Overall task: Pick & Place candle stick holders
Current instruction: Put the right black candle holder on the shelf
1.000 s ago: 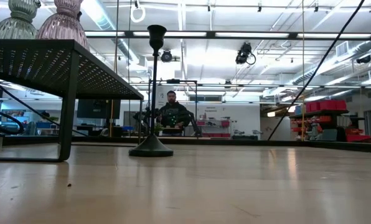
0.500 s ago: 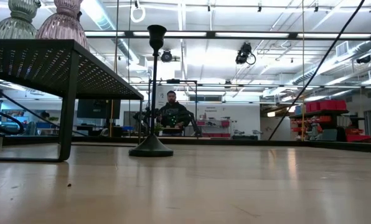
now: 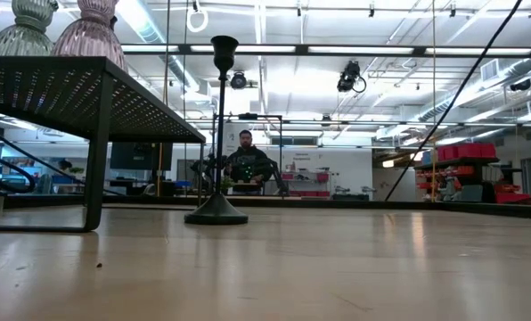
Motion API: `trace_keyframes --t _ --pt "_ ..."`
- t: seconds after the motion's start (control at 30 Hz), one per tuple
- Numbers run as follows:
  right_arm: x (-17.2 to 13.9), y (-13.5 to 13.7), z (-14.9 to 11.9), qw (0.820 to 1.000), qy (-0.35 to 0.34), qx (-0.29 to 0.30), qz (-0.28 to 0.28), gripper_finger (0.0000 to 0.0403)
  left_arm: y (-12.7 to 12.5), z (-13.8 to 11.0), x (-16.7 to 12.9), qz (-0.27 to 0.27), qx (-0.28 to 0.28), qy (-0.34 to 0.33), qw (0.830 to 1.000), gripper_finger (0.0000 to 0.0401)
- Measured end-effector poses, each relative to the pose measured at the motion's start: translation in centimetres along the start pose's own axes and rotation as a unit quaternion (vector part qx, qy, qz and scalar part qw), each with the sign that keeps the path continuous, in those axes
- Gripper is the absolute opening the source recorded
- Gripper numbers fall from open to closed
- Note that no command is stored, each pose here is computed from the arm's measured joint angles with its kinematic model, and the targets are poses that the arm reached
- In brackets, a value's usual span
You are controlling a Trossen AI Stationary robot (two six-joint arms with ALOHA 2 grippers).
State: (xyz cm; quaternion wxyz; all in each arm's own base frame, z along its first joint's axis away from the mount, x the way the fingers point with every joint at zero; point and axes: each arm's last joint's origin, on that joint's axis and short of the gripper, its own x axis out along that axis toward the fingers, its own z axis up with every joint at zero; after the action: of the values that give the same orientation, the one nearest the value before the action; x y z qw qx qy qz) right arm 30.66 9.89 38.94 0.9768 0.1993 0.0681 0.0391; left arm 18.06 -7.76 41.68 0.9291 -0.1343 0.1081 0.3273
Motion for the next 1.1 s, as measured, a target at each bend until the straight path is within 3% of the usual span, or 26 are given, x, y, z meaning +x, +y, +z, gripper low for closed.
trace_keyframes --t 0.2,0.43,0.83,1.1 --pt "0.0 -0.1 -0.1 1.000 0.004 -0.001 -0.003 0.0205 0.6 -1.5 -1.4 0.040 -0.010 -0.033 0.999 0.0008" --pt "0.0 -0.1 -0.2 1.000 0.009 -0.002 -0.005 0.0205 1.2 -3.0 -2.8 0.031 -0.025 -0.061 0.997 0.0008" --pt "0.0 -0.1 -0.2 1.000 0.011 0.008 -0.001 0.0205 1.9 -10.0 -1.2 0.040 -0.054 -0.082 0.994 0.0008" --pt "0.0 -0.1 -0.2 1.000 0.011 0.015 -0.001 0.0205 3.3 -13.0 -0.2 0.051 -0.058 -0.106 0.991 0.0008"
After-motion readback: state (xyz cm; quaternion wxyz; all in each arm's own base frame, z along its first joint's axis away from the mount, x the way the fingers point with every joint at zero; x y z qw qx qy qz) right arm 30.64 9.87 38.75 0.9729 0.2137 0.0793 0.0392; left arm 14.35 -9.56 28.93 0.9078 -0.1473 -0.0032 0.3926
